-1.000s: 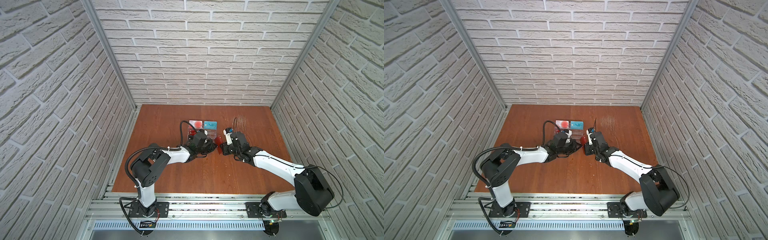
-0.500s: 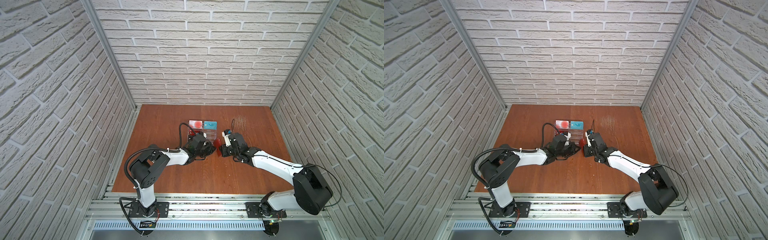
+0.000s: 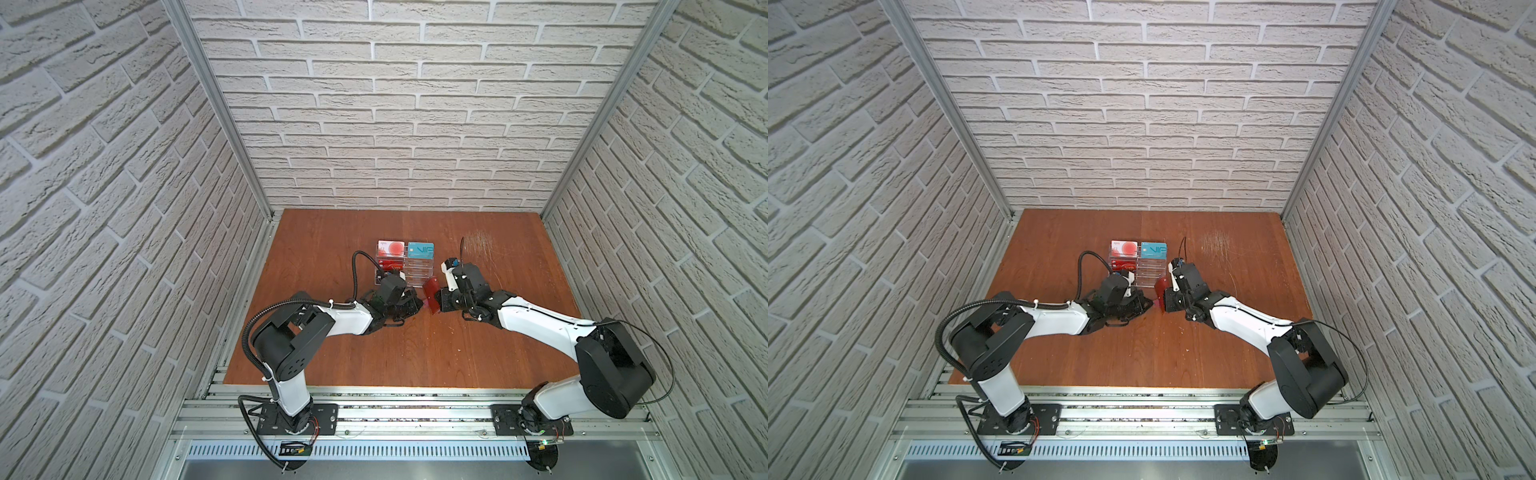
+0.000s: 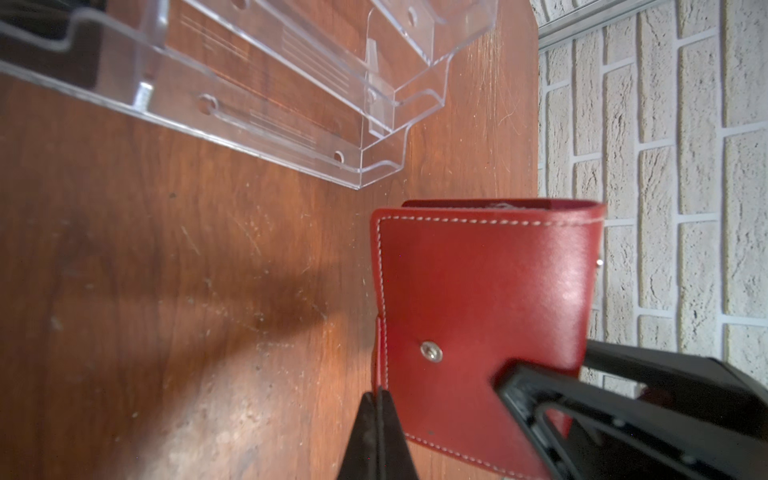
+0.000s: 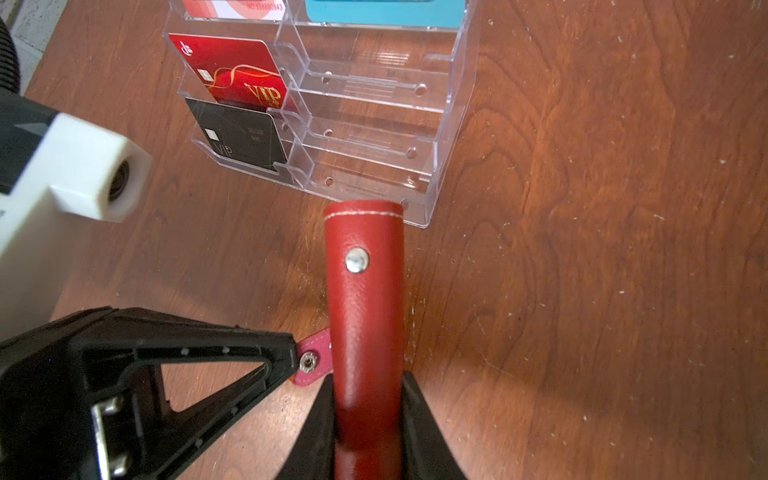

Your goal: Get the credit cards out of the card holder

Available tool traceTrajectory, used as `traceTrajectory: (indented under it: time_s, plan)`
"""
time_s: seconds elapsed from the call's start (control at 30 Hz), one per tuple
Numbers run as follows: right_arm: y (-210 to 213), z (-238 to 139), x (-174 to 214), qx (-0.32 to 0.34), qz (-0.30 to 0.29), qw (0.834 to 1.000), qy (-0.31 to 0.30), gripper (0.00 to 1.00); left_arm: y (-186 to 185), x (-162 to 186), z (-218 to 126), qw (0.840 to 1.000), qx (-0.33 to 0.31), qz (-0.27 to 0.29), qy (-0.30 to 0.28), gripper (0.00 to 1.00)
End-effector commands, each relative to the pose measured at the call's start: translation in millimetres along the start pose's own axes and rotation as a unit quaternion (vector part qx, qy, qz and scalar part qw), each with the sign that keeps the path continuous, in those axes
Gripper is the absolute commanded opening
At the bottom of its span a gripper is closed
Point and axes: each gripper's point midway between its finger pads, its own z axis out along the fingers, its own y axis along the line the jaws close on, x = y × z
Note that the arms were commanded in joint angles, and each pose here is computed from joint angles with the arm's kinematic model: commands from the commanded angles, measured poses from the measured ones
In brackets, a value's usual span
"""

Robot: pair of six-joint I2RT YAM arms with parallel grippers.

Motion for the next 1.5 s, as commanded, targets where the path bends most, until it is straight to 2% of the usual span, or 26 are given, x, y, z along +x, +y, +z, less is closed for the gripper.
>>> traceTrajectory:
  time_s: [0.0,0.33,0.77,0.87,0.93,1.03,1.13,1.47]
  plan:
    - [2.1,-1.2,-16.0,0.000,0.021,0.999,-0.027,0.06,-6.4,-6.7,-12.7,1.000,0.007,0.018,-0.014,0.00]
    - [-1.0,22.3,35.1,-0.002,0.057,0.998,0.032,0.06,-2.2,-3.9,-25.0,0.999,-0.001,0.037,-0.017,0.00]
    - [-2.2,27.7,53.7,0.004,0.072,0.996,0.058,0.08,6.3,0.4,-31.7,0.999,-0.009,0.041,-0.020,0.00]
    - [-0.9,29.7,56.8,-0.004,0.077,0.995,0.059,0.09,7.7,0.3,-27.1,0.999,-0.016,0.044,-0.014,0.14]
    - [-0.5,30.4,58.9,-0.007,0.079,0.995,0.061,0.08,8.5,0.0,-21.9,0.999,-0.019,0.044,-0.009,0.27]
    - [0.5,29.8,58.5,-0.010,0.079,0.995,0.059,0.09,9.9,1.0,-15.3,0.999,-0.024,0.042,-0.002,0.32]
    - [1.3,28.0,57.9,-0.014,0.077,0.995,0.058,0.09,13.9,0.3,-10.6,0.999,-0.031,0.040,-0.002,0.35]
    - [6.7,25.8,56.2,-0.029,0.075,0.995,0.056,0.09,26.5,-3.8,1.9,0.998,-0.046,0.030,0.000,0.34]
